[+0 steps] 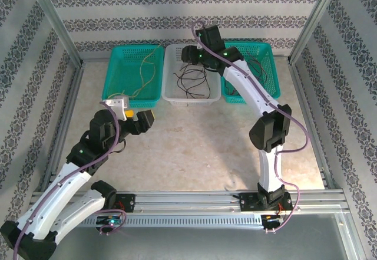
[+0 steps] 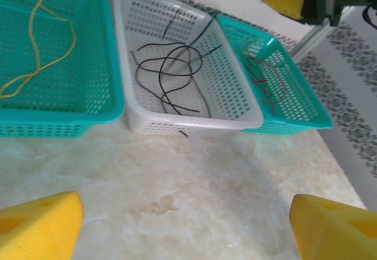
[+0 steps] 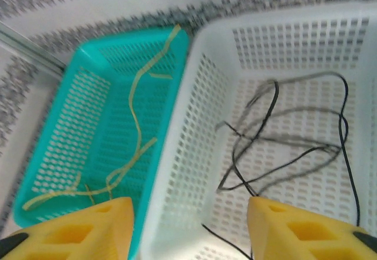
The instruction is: Untangle the cables
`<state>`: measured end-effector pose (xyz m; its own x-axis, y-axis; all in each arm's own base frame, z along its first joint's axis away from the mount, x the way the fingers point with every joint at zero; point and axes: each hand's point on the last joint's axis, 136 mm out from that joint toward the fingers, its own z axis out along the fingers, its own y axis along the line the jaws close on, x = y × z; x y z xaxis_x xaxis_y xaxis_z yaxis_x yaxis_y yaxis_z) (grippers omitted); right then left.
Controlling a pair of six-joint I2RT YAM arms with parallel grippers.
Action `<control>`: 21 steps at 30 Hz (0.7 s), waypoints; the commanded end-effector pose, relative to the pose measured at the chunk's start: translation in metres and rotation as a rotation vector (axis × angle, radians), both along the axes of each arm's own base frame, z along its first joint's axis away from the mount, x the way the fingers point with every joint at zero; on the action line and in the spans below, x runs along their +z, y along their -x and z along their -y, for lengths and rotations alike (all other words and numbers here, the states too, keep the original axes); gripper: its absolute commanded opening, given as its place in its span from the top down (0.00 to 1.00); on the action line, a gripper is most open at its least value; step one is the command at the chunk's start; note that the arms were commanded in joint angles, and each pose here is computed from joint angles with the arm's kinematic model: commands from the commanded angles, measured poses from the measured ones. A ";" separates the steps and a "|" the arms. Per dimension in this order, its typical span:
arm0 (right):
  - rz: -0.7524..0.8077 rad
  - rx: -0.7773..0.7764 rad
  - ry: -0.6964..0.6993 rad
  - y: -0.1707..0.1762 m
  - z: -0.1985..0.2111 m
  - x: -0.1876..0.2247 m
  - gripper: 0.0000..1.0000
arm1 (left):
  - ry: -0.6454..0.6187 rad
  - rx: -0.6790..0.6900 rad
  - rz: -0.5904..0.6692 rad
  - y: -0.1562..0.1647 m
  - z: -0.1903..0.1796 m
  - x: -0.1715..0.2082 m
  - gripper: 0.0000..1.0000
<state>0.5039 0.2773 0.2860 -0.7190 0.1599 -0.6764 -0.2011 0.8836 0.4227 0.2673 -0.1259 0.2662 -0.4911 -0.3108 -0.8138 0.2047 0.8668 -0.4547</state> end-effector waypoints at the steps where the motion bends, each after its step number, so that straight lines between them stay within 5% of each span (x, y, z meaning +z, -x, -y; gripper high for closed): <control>1: 0.057 0.002 -0.012 0.014 0.007 0.036 0.40 | -0.068 0.097 0.007 -0.002 -0.020 0.003 0.08; 5: 0.134 -0.011 0.023 0.037 0.022 0.064 0.15 | -0.150 0.206 0.035 -0.010 -0.041 0.004 0.06; 12: 0.247 -0.120 0.163 0.123 0.083 0.071 0.11 | -0.416 0.488 0.118 -0.033 -0.093 -0.022 0.00; 16: 0.332 -0.218 0.225 0.176 0.136 0.042 0.02 | -0.524 0.695 0.302 -0.030 -0.129 -0.036 0.00; 21: 0.422 -0.473 0.220 0.224 0.216 -0.047 0.02 | -0.616 0.773 0.117 -0.037 -0.161 -0.094 0.01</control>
<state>0.2851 0.0999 0.2737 -0.3814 0.1921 -0.9042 -0.0327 0.9747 0.2209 0.2952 0.0159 0.1492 -0.3453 -0.0120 -0.9384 -0.3945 0.9092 0.1336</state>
